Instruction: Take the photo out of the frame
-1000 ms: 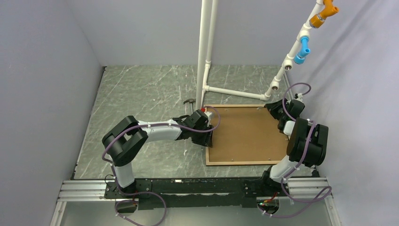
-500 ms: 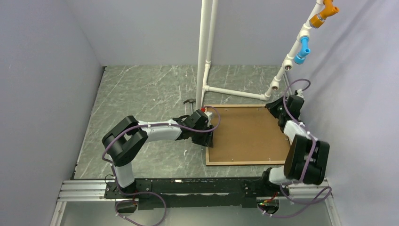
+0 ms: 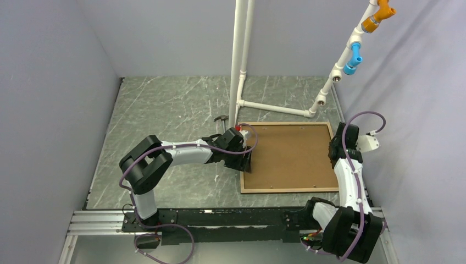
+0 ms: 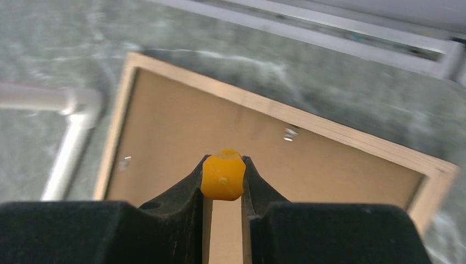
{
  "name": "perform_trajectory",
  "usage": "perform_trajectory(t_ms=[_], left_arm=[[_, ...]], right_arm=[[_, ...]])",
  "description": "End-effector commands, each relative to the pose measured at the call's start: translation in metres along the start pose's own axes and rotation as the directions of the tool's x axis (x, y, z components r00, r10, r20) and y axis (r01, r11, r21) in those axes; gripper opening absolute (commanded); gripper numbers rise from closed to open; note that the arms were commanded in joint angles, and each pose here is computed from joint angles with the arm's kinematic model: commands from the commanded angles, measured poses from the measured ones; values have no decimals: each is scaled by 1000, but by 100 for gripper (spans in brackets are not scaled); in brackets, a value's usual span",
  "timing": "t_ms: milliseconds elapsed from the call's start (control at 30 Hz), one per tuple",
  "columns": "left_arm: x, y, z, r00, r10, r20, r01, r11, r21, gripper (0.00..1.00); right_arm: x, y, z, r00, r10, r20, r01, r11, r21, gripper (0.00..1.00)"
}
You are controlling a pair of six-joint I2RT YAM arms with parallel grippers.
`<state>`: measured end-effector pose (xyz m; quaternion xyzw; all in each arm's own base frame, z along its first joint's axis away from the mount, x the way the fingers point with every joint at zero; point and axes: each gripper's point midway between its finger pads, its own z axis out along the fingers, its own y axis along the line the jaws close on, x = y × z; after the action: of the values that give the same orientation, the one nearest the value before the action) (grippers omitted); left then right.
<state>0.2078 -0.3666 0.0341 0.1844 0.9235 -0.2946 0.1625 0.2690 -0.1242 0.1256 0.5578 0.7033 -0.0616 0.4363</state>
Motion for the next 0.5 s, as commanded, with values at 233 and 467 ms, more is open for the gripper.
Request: perform_trajectory(t_ms=[233,467], left_arm=[[5,3,12,999,-20,-44,20,1000,-21,67],[9,6,12,998,-29,-48,28,999,-27,65]], right_arm=[[-3,-74,-9,995,-15,97,-16,950,312,0],[-2,-85,-6,993,-35,112,-7,935,356,0]])
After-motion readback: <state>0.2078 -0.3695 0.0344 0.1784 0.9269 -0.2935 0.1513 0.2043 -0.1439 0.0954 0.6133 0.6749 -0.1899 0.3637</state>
